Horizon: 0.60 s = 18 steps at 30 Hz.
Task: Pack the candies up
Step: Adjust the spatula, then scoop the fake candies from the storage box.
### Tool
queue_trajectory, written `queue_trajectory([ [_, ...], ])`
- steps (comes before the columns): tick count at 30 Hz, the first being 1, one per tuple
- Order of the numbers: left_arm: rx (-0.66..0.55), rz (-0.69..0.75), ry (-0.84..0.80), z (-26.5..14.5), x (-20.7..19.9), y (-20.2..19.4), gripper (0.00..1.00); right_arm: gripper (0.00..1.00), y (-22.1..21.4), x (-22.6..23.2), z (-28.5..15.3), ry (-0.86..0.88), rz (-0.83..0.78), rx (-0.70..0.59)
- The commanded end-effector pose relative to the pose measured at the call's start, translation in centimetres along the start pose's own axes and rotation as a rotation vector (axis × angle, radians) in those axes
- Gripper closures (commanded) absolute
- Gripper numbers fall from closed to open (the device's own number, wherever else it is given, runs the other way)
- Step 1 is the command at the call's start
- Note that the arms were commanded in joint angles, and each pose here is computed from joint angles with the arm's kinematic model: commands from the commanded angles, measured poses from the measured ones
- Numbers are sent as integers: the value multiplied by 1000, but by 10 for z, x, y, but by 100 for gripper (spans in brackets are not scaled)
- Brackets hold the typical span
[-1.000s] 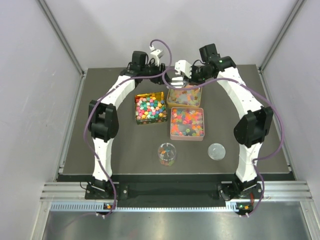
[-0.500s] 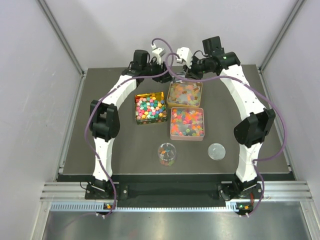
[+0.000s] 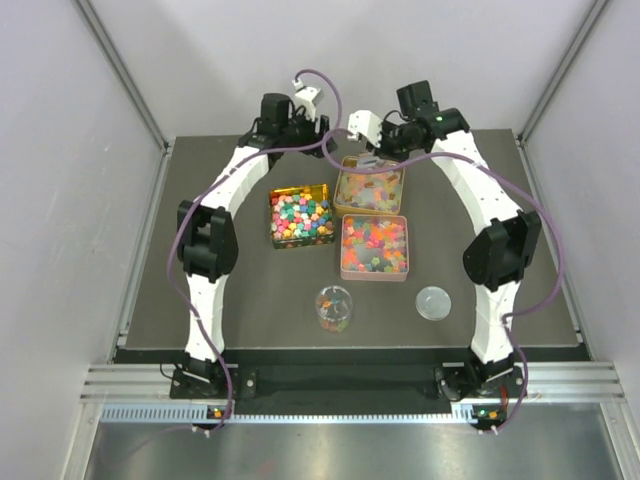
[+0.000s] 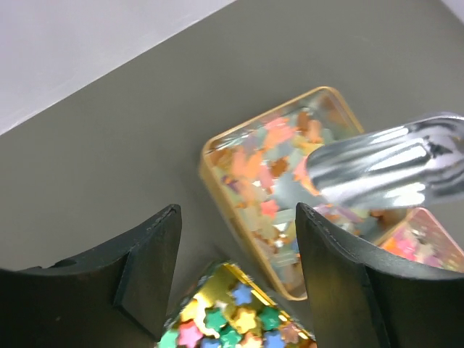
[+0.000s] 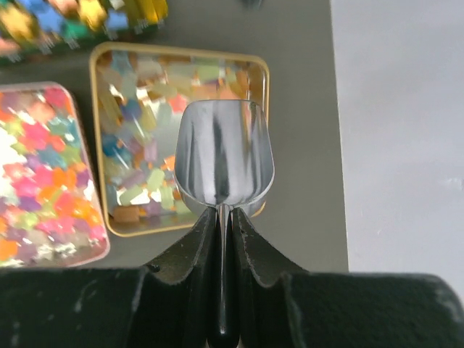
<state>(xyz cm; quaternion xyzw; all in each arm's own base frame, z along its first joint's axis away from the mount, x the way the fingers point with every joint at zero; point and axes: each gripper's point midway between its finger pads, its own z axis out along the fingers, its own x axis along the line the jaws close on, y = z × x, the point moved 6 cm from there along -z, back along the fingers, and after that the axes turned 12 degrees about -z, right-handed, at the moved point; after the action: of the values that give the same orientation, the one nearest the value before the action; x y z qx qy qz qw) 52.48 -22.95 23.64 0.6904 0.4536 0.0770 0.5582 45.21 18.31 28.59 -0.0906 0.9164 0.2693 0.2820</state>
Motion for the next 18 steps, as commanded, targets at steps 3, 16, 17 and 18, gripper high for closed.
queue_trajectory([
  [3, -16, -26, 73, -4, 20, 2, 31, 100, -30, -11, 26, -1, -155, 197],
  [16, 46, -137, 7, -26, 26, -18, 32, 100, -61, -20, 59, 9, -316, 368],
  [17, 50, -144, 3, -27, 27, -20, 32, 100, -62, -20, 60, 7, -322, 377],
  [18, 53, -149, -3, -27, 26, -21, 32, 100, -65, -20, 63, 13, -327, 390],
])
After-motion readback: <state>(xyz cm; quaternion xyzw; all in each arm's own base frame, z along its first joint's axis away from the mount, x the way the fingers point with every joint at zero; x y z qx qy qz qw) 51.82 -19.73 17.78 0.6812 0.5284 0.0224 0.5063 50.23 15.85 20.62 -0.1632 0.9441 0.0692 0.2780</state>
